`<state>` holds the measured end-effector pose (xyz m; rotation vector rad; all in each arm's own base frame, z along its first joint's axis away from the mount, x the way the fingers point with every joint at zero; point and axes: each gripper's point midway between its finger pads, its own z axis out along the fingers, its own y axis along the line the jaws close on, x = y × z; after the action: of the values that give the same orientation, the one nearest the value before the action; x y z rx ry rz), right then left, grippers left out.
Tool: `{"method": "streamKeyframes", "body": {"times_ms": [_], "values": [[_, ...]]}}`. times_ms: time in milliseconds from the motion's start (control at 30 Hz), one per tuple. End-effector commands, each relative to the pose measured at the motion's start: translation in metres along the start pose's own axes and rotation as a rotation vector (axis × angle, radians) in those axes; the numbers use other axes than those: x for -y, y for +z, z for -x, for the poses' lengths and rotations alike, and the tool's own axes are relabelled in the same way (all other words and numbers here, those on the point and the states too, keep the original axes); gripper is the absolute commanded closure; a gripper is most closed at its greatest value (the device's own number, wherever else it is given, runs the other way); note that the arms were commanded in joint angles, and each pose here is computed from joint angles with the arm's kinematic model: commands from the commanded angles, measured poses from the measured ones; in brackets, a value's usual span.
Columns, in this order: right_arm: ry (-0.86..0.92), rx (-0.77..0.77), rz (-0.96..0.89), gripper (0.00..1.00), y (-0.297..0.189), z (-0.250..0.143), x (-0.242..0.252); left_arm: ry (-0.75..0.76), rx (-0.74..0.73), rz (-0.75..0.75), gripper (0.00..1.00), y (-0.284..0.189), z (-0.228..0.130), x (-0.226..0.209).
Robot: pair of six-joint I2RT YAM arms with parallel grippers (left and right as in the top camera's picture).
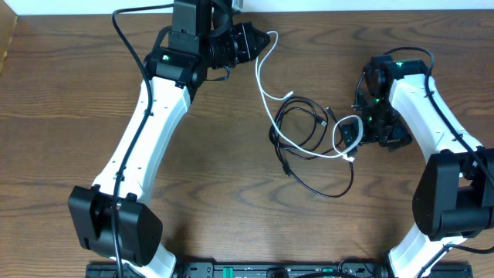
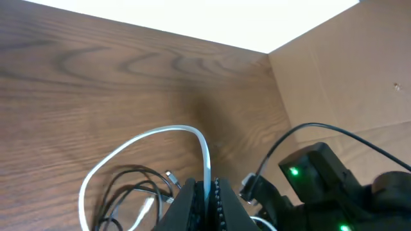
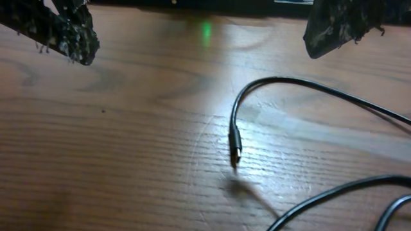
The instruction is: Untangle cables
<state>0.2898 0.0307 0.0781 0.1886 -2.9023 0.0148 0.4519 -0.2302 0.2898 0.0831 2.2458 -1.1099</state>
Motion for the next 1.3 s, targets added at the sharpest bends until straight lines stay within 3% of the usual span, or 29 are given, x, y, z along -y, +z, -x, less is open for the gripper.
{"method": "streamKeyframes", "body": {"times_ms": [0,167,567,833,1033,1267], "values": [[-0.062,-0.005,-0.007,0.02,0.001,0.0,0.0,0.022,0.046,0.104,0.93,-0.002,0.009,-0.02],[-0.16,0.012,0.062,0.04,0.001,0.003,-0.02,-0.054,0.175,0.386,0.93,-0.021,0.029,-0.075],[-0.364,0.076,0.217,0.04,-0.004,0.01,-0.058,-0.072,0.126,0.43,0.93,-0.022,0.015,-0.085],[-0.771,0.184,0.632,0.01,-0.033,-0.015,-0.131,-0.012,0.142,0.501,0.93,-0.029,0.019,-0.096],[-0.822,0.102,0.517,0.01,-0.016,-0.024,-0.139,0.007,0.299,0.607,0.92,-0.05,0.055,-0.114],[-0.739,0.058,0.274,0.01,0.014,-0.012,-0.122,0.062,0.46,0.364,0.92,-0.064,0.101,-0.062]]}}
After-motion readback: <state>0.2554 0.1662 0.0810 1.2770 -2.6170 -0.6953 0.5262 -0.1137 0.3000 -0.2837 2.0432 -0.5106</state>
